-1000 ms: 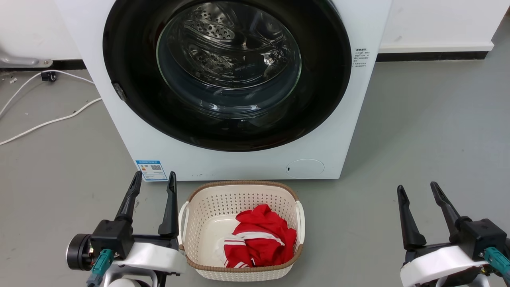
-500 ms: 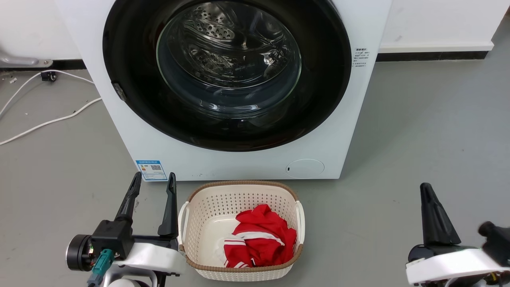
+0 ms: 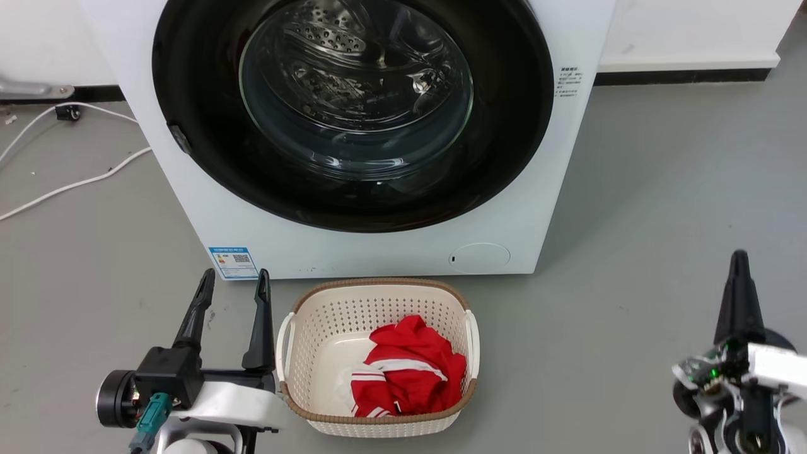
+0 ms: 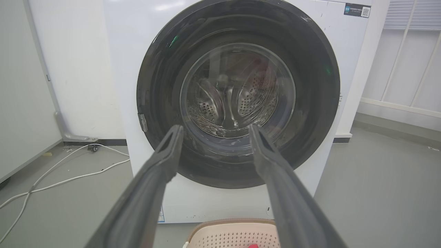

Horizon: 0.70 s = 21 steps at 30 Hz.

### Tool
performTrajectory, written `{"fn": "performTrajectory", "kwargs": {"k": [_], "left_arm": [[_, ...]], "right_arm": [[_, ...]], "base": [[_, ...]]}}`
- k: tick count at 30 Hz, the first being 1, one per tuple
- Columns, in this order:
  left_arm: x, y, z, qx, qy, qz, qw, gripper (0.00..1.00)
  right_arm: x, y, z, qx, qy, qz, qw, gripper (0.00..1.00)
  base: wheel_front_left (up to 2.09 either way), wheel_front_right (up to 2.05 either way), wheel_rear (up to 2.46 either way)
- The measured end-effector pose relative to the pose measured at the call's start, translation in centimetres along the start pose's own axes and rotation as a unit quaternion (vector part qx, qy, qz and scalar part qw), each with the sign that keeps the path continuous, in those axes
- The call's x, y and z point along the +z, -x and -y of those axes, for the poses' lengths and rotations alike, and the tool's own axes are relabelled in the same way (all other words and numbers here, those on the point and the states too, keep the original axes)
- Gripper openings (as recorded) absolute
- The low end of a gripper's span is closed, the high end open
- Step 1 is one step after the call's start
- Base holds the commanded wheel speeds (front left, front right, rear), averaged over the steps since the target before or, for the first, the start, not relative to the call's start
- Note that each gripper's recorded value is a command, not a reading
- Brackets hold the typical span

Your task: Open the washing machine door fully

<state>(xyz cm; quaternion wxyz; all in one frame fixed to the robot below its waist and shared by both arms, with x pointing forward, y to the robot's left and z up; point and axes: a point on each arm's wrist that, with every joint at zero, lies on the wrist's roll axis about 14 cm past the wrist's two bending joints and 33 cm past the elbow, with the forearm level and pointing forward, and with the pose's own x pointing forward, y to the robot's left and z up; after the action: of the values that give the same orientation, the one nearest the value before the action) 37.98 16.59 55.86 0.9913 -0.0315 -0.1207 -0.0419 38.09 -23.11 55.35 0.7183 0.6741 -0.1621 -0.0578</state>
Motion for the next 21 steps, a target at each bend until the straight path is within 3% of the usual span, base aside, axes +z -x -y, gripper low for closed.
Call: {"fn": "performTrajectory", "kwargs": {"k": [5, 10, 16, 21], "left_arm": [[-0.2, -0.9, -0.2, 0.002, 0.000, 0.000, 1.000, 1.00], [-0.8, -2.0, -0.4, 0.000, -0.001, -0.003, 1.000, 1.00], [-1.8, -3.4, -1.0, 0.000, -0.002, -0.009, 1.000, 1.00], [-2.6, -4.4, -1.2, -0.001, -0.003, -0.013, 1.000, 1.00]], "right_arm": [[-1.3, -3.1, -1.5, 0.016, -0.045, -0.002, 0.999, 0.00], [-1.8, -7.5, -2.4, 0.026, -0.053, -0.026, 0.998, 0.00], [-3.3, -13.4, -3.9, 0.041, -0.012, -0.077, 0.996, 0.00], [-6.7, -17.7, -5.6, 0.058, 0.046, -0.152, 0.986, 0.00]], "base": [[0.00, 0.00, 0.00], [0.00, 0.00, 0.00], [0.00, 0.00, 0.00], [0.00, 0.00, 0.00]]}}
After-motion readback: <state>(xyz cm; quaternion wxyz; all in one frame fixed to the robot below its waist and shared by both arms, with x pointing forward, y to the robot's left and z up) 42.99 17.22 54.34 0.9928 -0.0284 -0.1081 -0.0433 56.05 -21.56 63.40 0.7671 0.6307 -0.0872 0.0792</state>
